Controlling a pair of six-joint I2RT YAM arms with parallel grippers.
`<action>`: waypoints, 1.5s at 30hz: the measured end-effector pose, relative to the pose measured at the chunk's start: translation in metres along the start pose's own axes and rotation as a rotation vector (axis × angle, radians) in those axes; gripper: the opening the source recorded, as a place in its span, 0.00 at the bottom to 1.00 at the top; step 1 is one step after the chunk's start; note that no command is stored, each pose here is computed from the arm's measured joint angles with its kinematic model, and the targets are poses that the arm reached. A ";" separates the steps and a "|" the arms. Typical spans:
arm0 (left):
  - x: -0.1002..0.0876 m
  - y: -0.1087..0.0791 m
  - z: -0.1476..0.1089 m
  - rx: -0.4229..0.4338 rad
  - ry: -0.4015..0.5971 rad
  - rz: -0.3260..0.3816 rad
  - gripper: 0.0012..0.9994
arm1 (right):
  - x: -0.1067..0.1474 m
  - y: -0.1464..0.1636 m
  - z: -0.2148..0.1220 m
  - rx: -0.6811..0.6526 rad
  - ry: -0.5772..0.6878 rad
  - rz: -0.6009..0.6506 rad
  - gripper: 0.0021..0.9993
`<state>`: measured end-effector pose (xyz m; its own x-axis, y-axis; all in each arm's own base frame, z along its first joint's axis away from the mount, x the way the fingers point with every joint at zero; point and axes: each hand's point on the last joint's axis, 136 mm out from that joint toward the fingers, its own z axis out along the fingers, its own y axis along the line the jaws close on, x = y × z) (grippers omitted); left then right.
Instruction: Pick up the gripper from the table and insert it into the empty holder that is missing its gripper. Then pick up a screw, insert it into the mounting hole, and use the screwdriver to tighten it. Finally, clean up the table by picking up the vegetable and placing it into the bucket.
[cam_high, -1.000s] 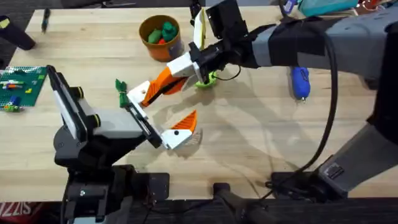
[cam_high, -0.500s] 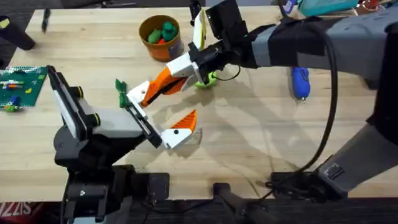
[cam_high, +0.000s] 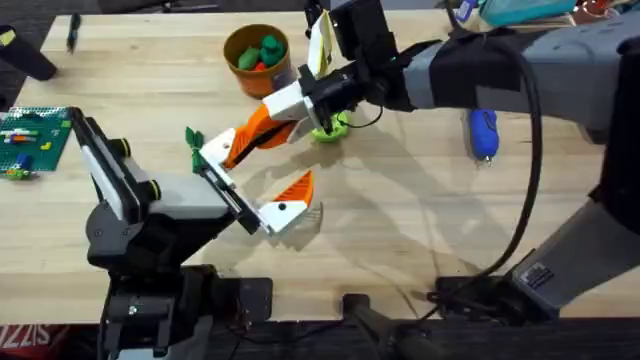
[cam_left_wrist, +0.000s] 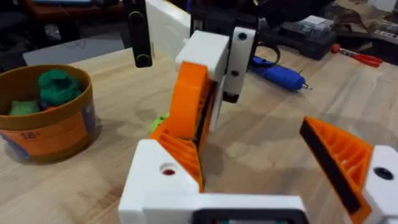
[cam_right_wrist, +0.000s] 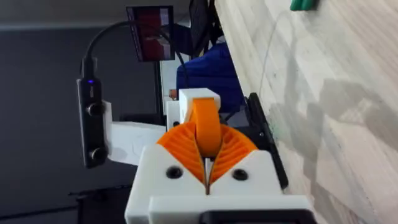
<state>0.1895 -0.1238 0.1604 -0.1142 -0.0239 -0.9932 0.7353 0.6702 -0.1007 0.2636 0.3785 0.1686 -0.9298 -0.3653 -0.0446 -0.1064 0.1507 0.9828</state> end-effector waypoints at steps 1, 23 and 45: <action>0.000 0.001 0.000 -0.005 0.000 0.000 0.99 | 0.000 0.000 0.001 0.002 0.000 0.001 0.01; -0.002 0.015 -0.001 -0.088 -0.007 -0.004 0.99 | -0.006 0.005 0.019 0.027 -0.038 -0.064 0.01; -0.002 0.015 -0.001 -0.086 -0.008 0.007 0.99 | -0.003 0.005 0.018 0.021 -0.025 -0.055 0.17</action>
<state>0.2001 -0.1130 0.1608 -0.1041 -0.0249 -0.9943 0.6756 0.7318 -0.0891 0.2600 0.3968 0.1701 -0.9309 -0.3503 -0.1036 -0.1649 0.1499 0.9748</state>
